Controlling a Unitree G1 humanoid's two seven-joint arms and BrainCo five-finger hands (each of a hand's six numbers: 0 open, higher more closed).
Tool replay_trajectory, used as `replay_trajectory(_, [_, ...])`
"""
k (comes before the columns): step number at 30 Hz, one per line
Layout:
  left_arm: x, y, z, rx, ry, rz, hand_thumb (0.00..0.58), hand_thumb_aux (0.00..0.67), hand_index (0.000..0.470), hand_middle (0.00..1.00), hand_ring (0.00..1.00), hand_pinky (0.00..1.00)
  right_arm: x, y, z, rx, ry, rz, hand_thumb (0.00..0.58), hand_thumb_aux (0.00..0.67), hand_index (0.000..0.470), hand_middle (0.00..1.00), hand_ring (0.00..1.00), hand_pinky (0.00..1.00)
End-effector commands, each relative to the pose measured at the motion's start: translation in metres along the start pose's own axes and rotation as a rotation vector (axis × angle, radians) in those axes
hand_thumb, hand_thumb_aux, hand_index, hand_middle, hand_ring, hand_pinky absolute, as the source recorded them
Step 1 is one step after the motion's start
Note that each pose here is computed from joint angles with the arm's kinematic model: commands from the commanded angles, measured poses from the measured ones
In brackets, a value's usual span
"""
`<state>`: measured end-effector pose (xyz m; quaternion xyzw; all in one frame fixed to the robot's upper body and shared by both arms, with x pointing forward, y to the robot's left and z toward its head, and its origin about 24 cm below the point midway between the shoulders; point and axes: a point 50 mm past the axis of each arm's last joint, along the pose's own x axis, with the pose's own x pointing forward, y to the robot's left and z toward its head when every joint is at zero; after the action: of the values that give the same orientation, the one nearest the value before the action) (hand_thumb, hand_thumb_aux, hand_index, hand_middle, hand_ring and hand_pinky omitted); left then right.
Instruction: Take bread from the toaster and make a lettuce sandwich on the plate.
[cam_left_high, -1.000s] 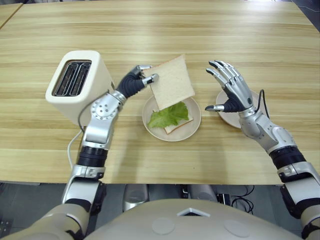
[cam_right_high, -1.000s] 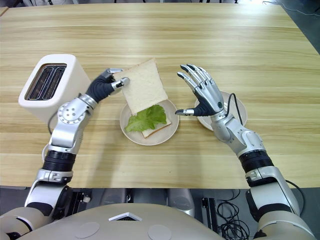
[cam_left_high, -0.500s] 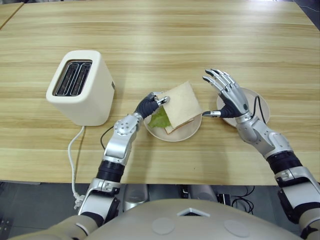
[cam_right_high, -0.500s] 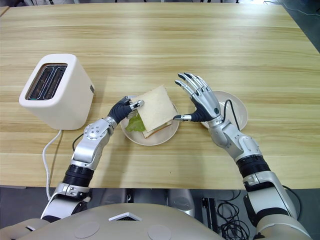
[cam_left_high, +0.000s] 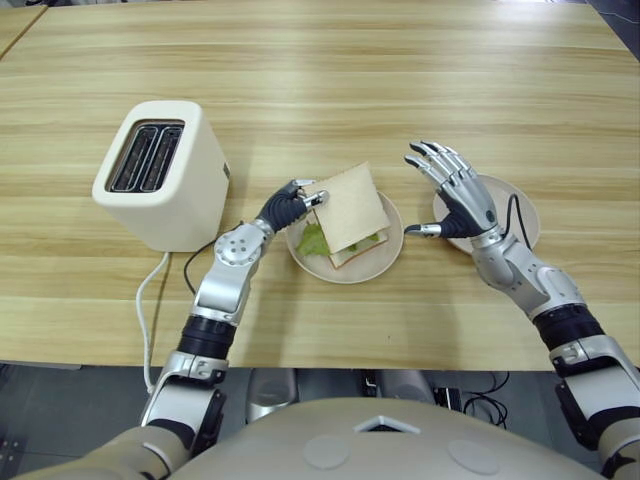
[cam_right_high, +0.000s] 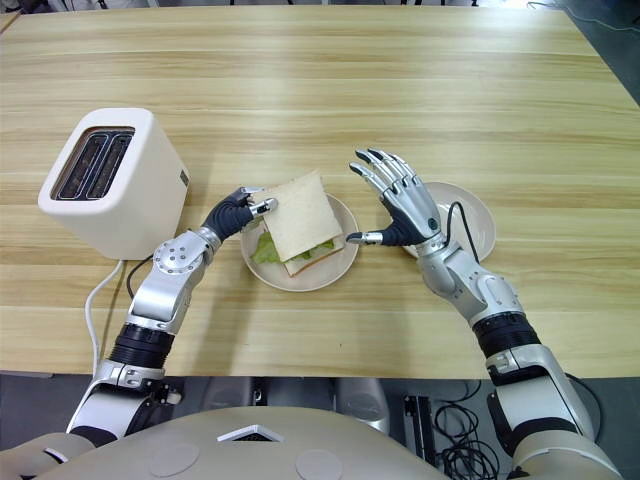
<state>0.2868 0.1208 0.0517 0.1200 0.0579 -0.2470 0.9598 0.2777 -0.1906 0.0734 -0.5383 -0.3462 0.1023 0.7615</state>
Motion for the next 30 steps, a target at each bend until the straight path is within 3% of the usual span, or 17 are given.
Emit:
replay_trajectory(1, [0.001, -0.006, -0.008, 0.018, 0.026, -0.012, 0.580, 0.670, 0.460, 1.00, 1.00, 1.00, 0.001, 0.002, 0.002, 0.003, -0.006, 0.013, 0.000, 0.000, 0.000, 0.00, 0.00, 0.00])
replay_trajectory(17, [0.010, 0.001, -0.017, 0.031, 0.044, 0.022, 0.580, 0.670, 0.460, 1.00, 1.00, 1.00, -0.002, 0.007, 0.004, 0.004, -0.015, 0.051, 0.000, 0.000, 0.000, 0.00, 0.00, 0.00])
replay_trajectory(28, [0.014, -0.002, -0.026, 0.053, 0.075, 0.005, 0.580, 0.670, 0.460, 1.00, 1.00, 1.00, -0.006, 0.019, 0.020, 0.058, -0.136, 0.152, 0.000, 0.000, 0.000, 0.00, 0.00, 0.00])
replay_trajectory(29, [0.014, -0.003, -0.026, 0.056, 0.077, -0.002, 0.464, 0.370, 0.254, 1.00, 1.00, 1.00, -0.007, 0.020, 0.021, 0.062, -0.142, 0.160, 0.000, 0.000, 0.000, 0.00, 0.00, 0.00])
replay_trajectory(30, [0.013, -0.004, -0.027, 0.058, 0.079, -0.004, 0.432, 0.331, 0.227, 1.00, 1.00, 1.00, -0.007, 0.021, 0.022, 0.066, -0.147, 0.167, 0.000, 0.000, 0.000, 0.00, 0.00, 0.00])
